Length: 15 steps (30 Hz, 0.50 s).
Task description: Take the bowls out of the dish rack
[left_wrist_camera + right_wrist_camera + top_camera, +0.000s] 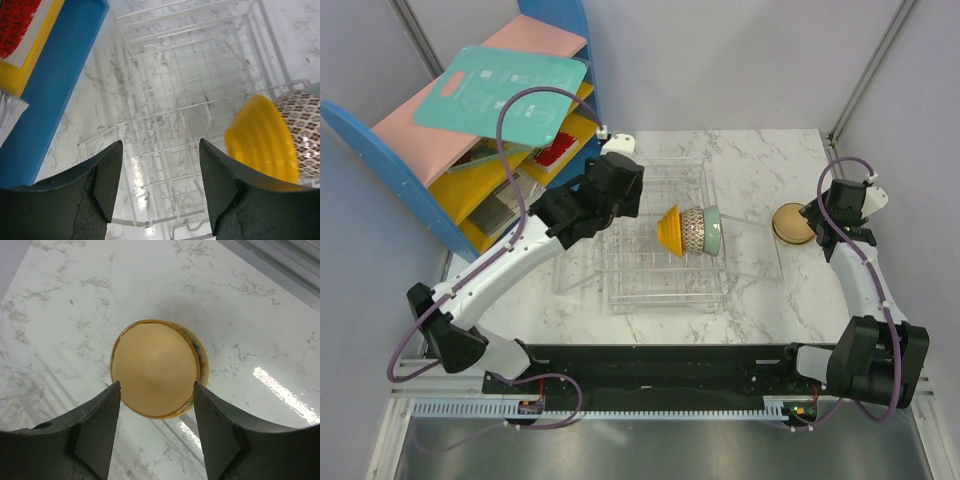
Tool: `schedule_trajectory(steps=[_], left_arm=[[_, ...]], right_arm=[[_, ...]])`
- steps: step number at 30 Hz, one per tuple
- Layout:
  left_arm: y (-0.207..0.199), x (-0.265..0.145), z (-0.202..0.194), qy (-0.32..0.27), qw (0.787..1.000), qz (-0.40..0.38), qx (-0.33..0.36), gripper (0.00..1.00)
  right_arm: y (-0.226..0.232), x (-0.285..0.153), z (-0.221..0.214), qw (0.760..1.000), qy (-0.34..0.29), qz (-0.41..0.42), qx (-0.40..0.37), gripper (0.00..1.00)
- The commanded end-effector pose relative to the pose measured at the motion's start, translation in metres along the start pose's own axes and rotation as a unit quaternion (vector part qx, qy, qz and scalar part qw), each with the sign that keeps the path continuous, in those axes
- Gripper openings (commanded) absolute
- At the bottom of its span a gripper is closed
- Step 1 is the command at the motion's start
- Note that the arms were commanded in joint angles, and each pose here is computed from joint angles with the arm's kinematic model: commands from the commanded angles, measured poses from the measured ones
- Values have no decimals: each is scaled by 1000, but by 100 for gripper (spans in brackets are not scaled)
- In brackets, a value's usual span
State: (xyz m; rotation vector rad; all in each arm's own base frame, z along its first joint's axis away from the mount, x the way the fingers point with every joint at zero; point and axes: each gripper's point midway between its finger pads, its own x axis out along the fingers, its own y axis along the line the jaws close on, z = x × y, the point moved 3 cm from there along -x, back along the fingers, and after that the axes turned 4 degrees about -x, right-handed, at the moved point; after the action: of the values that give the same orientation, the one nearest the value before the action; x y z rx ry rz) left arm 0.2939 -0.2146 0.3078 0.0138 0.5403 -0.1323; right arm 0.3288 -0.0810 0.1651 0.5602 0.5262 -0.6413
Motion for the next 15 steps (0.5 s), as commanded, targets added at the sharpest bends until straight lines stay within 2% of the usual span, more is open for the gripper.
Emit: schedule_trajectory(steps=[1,6,11,15], left_arm=[[-45,-4,14,-19,998,-43,50,70],[-75,2,9,11,994,-92,55,70],[-93,14,7,31,992,-76,101,70],[-103,10,13,28,990,-87,103,70]], right_arm=[[24,-18,6,997,19,66,36,68],[31,-17,-12,992,50,112,27,68],[33,-23,-39,983,88,156,32,68],[26,-23,-51,982,100,156,22,68]])
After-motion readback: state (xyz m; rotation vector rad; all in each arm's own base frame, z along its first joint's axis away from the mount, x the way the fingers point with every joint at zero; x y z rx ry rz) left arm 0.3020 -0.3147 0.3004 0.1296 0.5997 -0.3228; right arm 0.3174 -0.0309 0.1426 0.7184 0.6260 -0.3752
